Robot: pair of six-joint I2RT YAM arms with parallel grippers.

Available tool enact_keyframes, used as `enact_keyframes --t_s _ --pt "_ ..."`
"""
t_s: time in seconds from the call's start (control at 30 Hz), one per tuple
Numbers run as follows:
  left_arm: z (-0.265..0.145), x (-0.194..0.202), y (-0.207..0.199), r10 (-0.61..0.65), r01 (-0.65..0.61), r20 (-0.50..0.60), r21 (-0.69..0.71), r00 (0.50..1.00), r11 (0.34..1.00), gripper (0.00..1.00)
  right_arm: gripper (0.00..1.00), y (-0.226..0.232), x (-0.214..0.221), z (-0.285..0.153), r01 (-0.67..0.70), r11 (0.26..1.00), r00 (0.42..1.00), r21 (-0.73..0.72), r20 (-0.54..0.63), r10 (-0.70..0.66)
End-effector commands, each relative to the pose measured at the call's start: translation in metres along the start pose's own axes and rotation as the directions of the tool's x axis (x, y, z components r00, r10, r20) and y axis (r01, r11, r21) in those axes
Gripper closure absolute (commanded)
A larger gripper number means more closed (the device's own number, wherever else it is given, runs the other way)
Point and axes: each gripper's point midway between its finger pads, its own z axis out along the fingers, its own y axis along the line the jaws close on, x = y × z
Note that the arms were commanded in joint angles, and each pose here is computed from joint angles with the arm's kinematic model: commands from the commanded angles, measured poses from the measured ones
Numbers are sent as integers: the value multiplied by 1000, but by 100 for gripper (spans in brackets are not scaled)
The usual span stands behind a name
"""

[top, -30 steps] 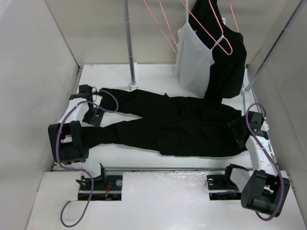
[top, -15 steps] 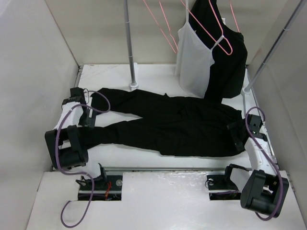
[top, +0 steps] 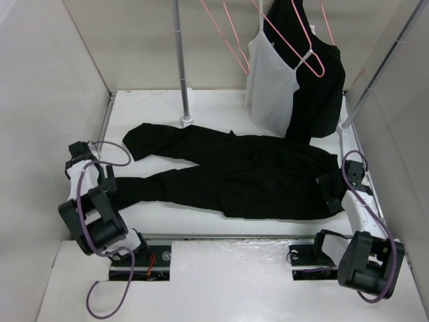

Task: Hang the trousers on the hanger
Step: Flatten out the trousers at the center of the board.

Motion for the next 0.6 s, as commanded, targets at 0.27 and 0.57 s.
enact_keyframes --t_s 0.27,0.57 --pt "25 -12 3 -129 124 8 223 992 967 37 18 7 11 16 50 999 998 4 -41 -50" --pt "41 -4 -15 -78 91 -54 316 995 944 67 29 8 10 20 47 999 998 13 -31 -47"
